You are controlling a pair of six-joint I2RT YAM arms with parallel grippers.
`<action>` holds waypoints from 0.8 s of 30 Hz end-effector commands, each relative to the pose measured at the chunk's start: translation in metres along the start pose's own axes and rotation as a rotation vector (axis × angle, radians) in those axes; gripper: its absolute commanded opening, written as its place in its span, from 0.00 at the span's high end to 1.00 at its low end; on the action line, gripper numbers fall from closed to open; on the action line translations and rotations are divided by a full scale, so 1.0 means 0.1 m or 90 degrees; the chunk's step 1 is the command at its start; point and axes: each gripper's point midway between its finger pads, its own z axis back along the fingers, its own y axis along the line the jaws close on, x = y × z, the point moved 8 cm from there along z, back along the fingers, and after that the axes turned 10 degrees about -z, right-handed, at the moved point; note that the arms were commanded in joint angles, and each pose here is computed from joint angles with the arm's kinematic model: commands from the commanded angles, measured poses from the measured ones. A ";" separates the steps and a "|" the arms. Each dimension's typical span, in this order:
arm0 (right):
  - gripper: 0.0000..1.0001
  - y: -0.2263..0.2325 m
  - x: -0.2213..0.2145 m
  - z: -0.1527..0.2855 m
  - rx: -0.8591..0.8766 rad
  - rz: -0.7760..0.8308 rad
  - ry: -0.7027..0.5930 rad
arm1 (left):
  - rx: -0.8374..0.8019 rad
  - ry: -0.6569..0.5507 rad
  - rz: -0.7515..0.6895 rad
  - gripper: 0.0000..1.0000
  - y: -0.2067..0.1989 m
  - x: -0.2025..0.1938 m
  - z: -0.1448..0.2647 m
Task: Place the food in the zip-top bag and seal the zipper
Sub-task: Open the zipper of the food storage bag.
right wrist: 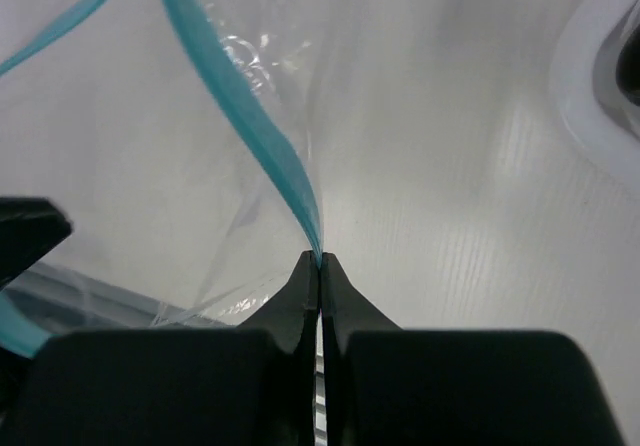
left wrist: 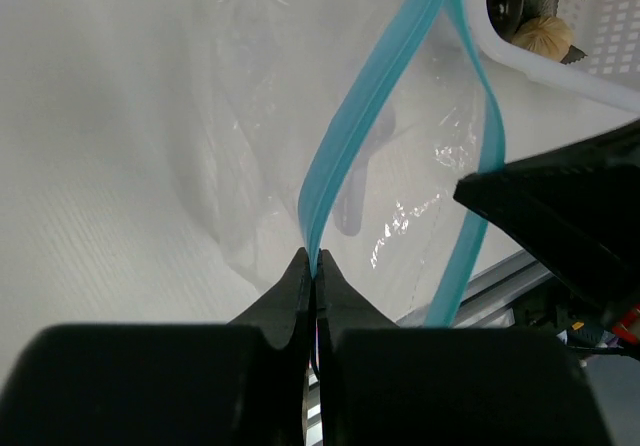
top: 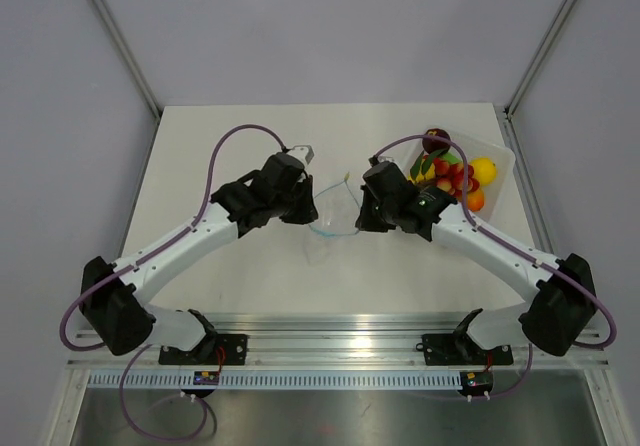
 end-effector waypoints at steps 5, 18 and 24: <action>1.00 0.01 0.28 -0.25 -0.035 0.041 -0.008 | 0.016 -0.085 0.041 1.00 0.00 0.16 0.41; 1.00 0.01 0.30 -0.44 -0.043 0.035 0.000 | 0.085 -0.025 0.035 1.00 0.11 0.00 0.01; 1.00 0.02 0.26 -0.38 -0.015 0.031 0.008 | 0.044 -0.044 0.005 0.74 0.05 0.04 -0.02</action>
